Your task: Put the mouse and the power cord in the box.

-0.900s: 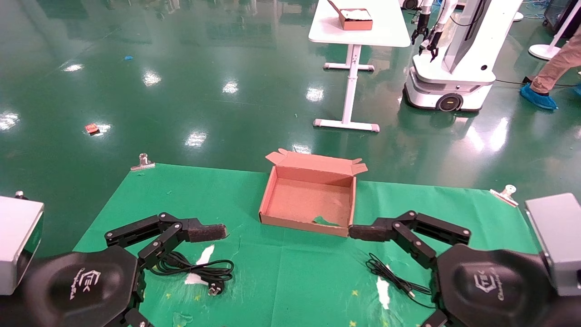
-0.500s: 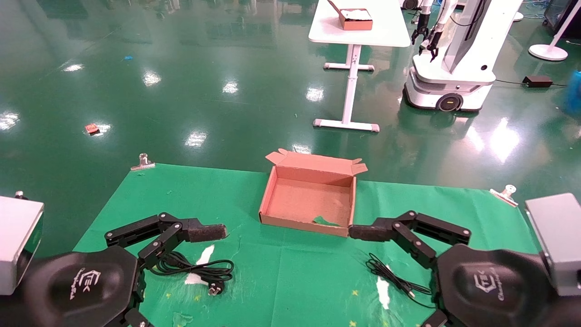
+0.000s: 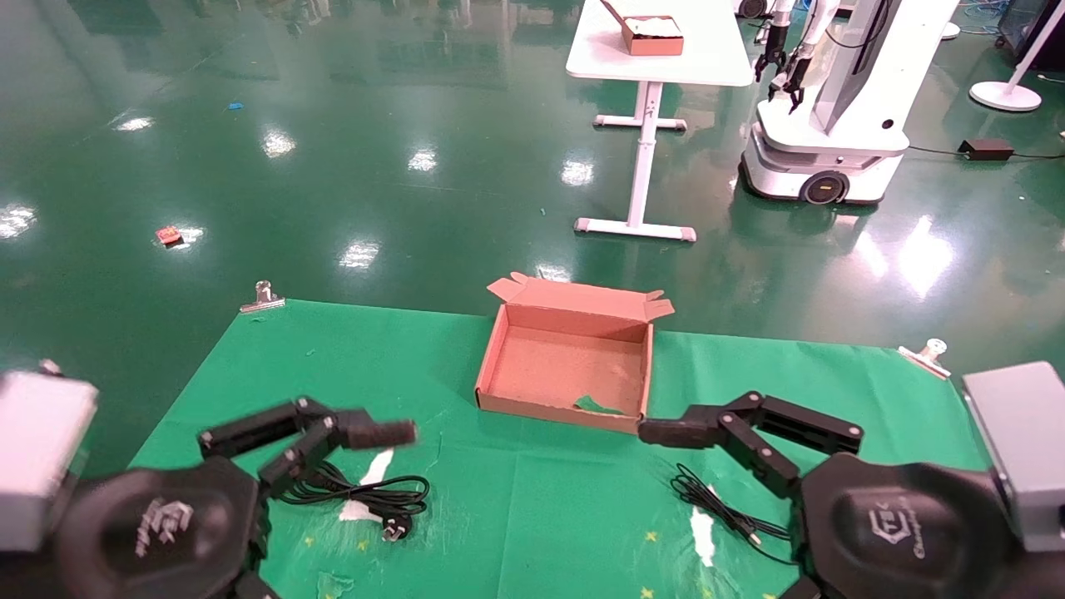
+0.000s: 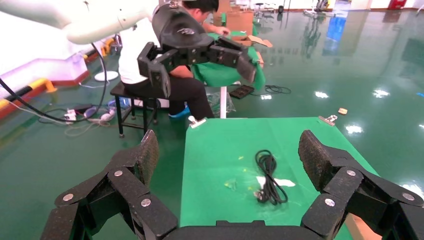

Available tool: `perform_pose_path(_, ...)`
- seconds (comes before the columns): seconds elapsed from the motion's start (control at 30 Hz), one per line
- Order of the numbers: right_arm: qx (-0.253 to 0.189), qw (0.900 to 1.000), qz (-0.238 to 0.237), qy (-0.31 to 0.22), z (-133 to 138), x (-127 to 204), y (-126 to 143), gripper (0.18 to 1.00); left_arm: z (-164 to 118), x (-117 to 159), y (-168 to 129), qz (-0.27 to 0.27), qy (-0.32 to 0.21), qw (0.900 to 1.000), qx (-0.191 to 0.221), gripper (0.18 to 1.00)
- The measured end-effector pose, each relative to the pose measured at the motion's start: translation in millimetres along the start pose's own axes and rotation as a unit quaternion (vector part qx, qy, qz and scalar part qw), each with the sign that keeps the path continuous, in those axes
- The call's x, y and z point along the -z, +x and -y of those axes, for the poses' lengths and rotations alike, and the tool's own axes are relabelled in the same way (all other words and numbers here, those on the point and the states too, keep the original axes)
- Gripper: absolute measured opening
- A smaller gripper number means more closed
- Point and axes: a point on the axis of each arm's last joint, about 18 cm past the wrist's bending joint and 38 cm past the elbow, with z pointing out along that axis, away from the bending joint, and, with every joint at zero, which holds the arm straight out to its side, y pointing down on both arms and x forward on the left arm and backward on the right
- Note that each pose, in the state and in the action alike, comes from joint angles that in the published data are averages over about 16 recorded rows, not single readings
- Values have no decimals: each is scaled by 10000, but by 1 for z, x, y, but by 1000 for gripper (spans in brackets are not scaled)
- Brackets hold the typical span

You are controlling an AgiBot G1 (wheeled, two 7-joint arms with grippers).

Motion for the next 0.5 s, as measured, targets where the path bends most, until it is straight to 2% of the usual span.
perform_pose_path(0.27, 144, 9971, -96, -741, -26, 12, 15, 1001, -22, -12, -20, -144, -794, 9958, -432, 1000)
perform_pose_path(0.37, 202, 9934, -171, -1117, -41, 19, 25, 1001, -34, -18, -33, -209, -1203, 9904, -652, 1000)
perform_pose_path(0.5, 258, 9856, -345, -1635, -64, 29, 44, 1001, -53, -24, -55, -284, -1809, 9784, -963, 1000)
